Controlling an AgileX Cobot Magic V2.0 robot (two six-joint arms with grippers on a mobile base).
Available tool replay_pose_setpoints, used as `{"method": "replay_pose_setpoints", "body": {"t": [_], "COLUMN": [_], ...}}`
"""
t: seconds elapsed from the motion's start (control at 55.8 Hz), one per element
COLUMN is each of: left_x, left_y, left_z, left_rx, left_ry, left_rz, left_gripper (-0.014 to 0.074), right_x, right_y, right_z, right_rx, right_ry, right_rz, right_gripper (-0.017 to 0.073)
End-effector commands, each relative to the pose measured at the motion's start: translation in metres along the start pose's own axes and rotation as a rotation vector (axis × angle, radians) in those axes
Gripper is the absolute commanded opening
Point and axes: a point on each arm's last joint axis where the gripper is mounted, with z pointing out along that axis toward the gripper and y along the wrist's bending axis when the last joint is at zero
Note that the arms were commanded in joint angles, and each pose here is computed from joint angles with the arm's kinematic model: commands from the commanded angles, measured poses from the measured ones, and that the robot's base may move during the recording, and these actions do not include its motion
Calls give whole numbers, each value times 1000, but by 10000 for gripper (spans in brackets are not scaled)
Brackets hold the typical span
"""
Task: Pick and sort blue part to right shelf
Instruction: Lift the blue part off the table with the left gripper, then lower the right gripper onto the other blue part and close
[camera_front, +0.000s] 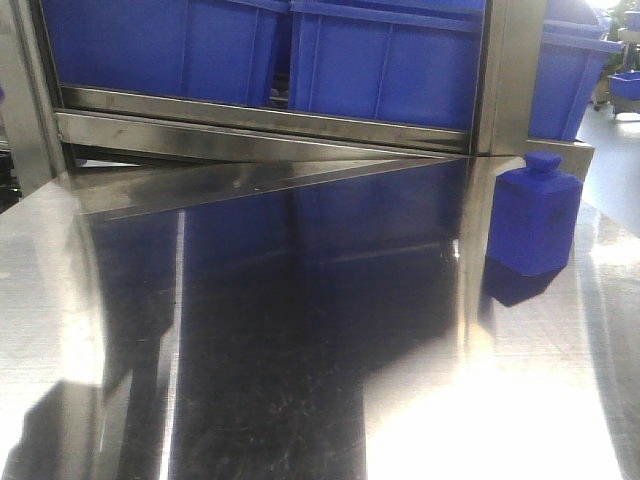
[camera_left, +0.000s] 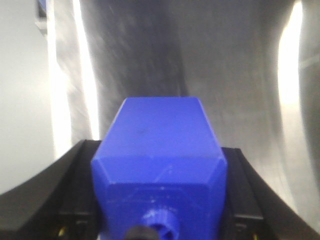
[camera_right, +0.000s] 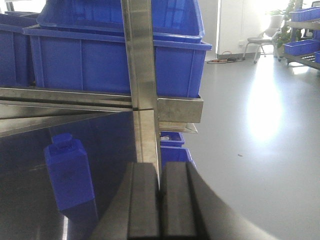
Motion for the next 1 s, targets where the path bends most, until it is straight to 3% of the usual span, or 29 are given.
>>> {"method": "replay_pose_setpoints", "body": {"t": [0.0,0.179,0.484,0.985], "left_x": [-1,9,10,14], "left_y": [-4,-4,-4,0], "left_z": [-4,8,11,1], "left_rx": [60,62,59,54], "left_ry": [-85,-47,-37,-75], "left_rz": [-13,-17,-14,16], "left_gripper": [128,139,330,314], "right_x": [-11,-11,-11,-13], "right_y": [1,1,1,1], "right_z": [-2,-2,-2,-2], "right_rx": [-3,-3,-3,-4], "right_ry": [-109,-108,-105,-128], "right_rz": [-7,-7,-7,-7], "right_gripper": [33,33,33,33]}}
